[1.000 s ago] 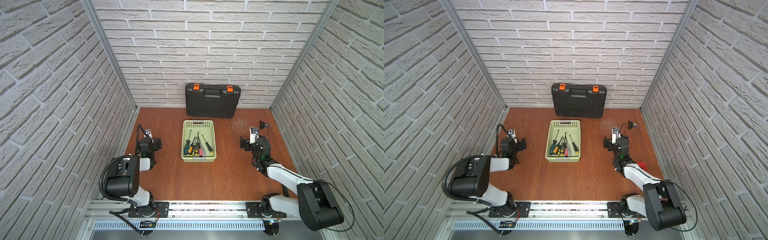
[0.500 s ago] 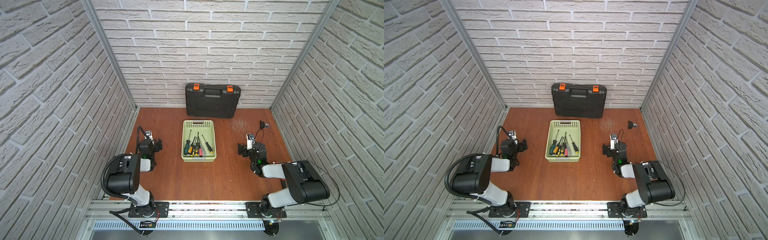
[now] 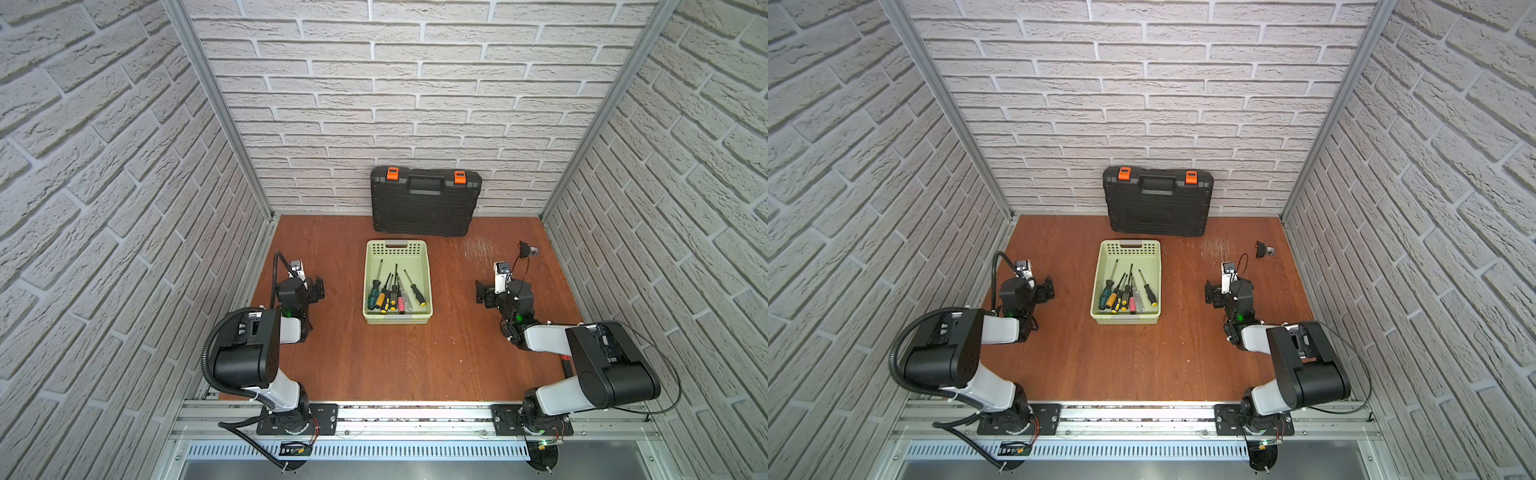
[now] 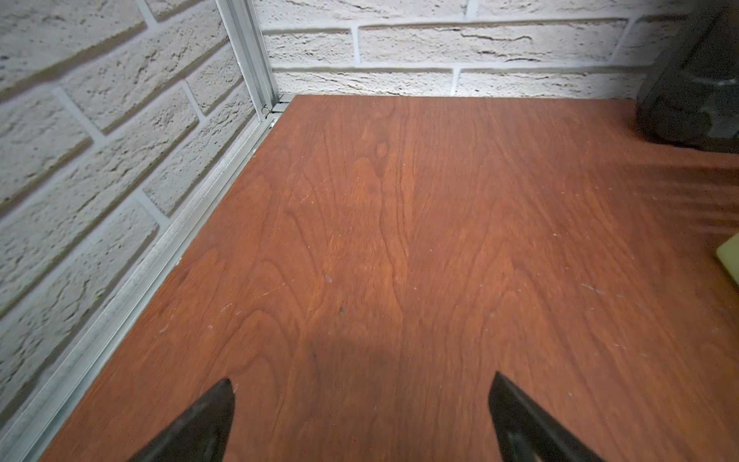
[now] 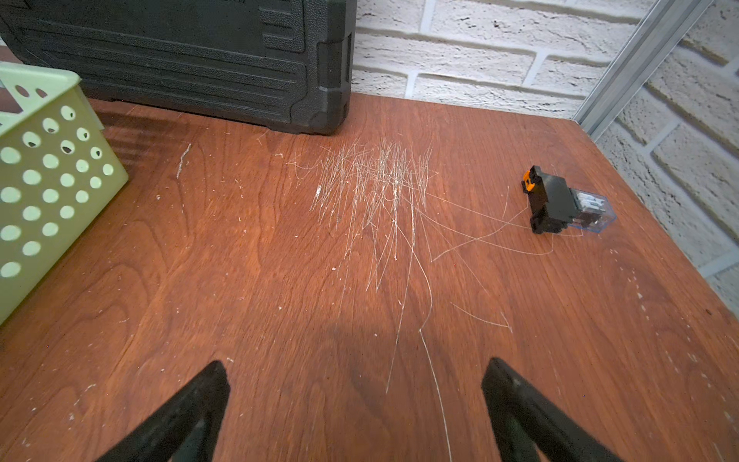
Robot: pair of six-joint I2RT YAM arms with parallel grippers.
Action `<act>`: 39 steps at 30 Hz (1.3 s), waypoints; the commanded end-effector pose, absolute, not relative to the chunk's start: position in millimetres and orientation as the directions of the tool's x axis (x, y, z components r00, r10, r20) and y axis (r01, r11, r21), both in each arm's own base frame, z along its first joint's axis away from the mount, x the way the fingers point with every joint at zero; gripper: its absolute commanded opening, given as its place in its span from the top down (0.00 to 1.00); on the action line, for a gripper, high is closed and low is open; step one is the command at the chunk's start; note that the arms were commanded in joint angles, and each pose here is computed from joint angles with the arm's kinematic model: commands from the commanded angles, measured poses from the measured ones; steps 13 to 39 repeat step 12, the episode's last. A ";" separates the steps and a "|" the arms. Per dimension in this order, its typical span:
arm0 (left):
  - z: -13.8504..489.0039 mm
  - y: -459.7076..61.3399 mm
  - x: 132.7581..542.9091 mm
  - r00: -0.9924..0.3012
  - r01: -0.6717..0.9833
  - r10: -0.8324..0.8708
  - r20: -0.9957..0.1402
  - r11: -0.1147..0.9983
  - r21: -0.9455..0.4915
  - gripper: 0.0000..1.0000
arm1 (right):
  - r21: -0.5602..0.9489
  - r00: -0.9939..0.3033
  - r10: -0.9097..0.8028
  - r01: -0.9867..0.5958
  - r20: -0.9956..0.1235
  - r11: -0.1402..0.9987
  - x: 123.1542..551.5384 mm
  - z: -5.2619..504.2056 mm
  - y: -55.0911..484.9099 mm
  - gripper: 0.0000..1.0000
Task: Put the screwdriver in the bin
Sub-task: Reset both arms
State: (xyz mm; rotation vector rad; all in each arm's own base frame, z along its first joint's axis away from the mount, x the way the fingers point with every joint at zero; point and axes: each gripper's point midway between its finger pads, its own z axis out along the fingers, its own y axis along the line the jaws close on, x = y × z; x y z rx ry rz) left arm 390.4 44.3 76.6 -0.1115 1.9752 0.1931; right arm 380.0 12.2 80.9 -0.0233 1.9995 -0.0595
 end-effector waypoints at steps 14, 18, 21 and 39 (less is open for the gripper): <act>89.4 46.7 394.1 -0.341 -0.176 0.007 -0.940 0.982 0.071 0.02 | -0.034 -0.376 -0.027 0.012 -0.926 0.999 384.9 94.3 11.9 0.00; 89.4 46.7 394.1 -0.341 -0.176 0.007 -0.940 0.982 0.071 0.02 | -0.034 -0.376 -0.027 0.012 -0.926 0.999 384.9 94.3 11.9 0.00; 89.4 46.7 394.1 -0.341 -0.176 0.007 -0.940 0.982 0.071 0.02 | -0.034 -0.376 -0.027 0.012 -0.926 0.999 384.9 94.3 11.9 0.00; 89.4 46.7 394.1 -0.341 -0.176 0.007 -0.940 0.982 0.071 0.02 | -0.034 -0.376 -0.027 0.012 -0.926 0.999 384.9 94.3 11.9 0.00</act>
